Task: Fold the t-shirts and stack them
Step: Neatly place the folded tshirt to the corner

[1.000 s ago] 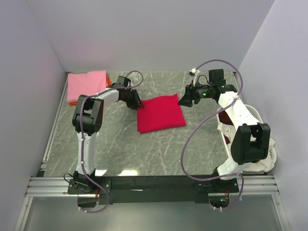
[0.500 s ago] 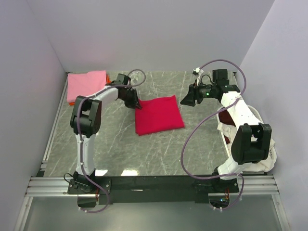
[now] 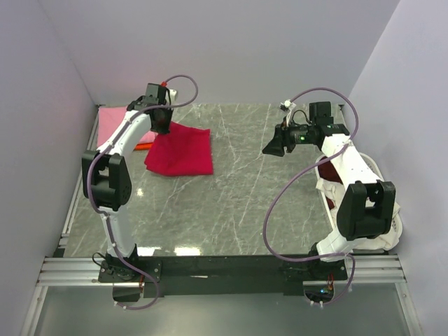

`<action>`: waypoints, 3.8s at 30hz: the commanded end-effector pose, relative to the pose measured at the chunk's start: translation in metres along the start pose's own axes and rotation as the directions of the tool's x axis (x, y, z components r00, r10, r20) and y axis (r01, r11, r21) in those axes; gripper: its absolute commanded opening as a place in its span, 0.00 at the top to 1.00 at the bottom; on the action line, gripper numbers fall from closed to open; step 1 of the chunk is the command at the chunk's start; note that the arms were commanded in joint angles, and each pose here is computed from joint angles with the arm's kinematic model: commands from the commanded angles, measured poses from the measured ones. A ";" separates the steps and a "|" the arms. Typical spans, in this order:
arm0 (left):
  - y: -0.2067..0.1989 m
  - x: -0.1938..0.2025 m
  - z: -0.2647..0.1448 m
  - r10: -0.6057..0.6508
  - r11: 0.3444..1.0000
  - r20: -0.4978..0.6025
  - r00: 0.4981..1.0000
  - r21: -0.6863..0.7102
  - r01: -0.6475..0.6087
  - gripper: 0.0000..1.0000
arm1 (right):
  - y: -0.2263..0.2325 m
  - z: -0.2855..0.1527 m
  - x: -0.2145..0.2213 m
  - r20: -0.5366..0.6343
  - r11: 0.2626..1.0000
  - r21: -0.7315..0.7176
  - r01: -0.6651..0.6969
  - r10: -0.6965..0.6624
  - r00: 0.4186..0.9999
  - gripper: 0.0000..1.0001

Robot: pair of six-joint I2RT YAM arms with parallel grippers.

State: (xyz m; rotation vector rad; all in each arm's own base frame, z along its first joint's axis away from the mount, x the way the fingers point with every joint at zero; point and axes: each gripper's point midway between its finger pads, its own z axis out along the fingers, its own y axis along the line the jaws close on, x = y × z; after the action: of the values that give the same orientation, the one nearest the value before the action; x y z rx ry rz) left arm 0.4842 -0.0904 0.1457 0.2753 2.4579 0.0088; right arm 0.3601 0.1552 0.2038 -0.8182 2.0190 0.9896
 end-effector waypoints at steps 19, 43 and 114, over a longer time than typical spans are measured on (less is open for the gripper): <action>0.096 -0.118 -0.085 0.089 0.955 0.301 0.950 -0.297 0.005 1.00 | 0.010 -0.012 -0.009 0.035 0.999 -0.019 0.043 -0.043 0.998 0.40; 0.113 -0.155 -0.166 0.118 0.940 0.468 0.876 -0.337 0.054 1.00 | 0.008 -0.015 -0.008 0.039 0.999 -0.014 0.038 -0.037 0.999 0.40; 0.096 -0.030 -0.088 -0.682 0.656 0.244 0.689 0.620 0.430 0.22 | -0.020 -0.092 -0.007 -0.003 0.877 0.438 0.196 -0.216 0.976 0.38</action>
State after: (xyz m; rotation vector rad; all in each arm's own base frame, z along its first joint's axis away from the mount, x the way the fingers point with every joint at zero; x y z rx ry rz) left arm 0.4467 0.0161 0.2345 -0.3733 1.9653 -0.6813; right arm 0.3528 0.0758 0.2275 -0.7461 2.0069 0.4726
